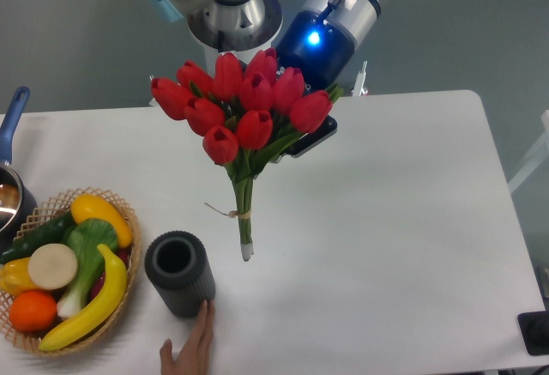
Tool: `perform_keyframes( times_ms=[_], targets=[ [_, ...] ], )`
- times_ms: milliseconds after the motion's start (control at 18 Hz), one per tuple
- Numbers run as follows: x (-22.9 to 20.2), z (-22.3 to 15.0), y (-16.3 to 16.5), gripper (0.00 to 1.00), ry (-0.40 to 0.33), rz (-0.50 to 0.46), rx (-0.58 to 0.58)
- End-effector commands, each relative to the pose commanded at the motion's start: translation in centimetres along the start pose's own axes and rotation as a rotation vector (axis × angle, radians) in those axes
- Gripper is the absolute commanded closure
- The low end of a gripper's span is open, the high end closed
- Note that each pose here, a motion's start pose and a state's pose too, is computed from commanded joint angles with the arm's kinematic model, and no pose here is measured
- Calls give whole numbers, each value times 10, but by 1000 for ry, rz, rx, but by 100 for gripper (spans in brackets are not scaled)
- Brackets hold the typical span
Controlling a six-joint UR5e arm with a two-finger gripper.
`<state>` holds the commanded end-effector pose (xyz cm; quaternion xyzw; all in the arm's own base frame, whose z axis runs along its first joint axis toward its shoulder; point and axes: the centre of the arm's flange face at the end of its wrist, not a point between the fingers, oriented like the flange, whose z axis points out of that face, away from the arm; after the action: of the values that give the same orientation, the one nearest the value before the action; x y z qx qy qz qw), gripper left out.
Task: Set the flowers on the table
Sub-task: 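Carry the red tulip bunch with the gripper down toward the table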
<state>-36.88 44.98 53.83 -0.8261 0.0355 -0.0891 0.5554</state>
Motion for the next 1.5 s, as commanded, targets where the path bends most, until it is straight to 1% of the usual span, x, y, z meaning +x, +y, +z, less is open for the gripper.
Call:
perform_keyframes(
  times_ms=[111, 333, 444, 611, 833, 1000, 1278, 1389, 1500],
  targets=[
    [2, 2, 4, 58, 4, -3, -3],
    [-2, -4, 6, 58, -11, -8, -6],
    [-3, -6, 5, 58, -30, -1, -18],
    [-6, -9, 6, 58, -96, 22, -78],
    [-8, -9, 6, 58, -115, 42, -98],
    [-16, -11, 17, 58, -202, 62, -195],
    [-25, -12, 34, 57, -308, 86, -339],
    [-31, -11, 51, 57, -334, 120, -414],
    [-33, -10, 76, 57, -359, 168, -529]
  ],
)
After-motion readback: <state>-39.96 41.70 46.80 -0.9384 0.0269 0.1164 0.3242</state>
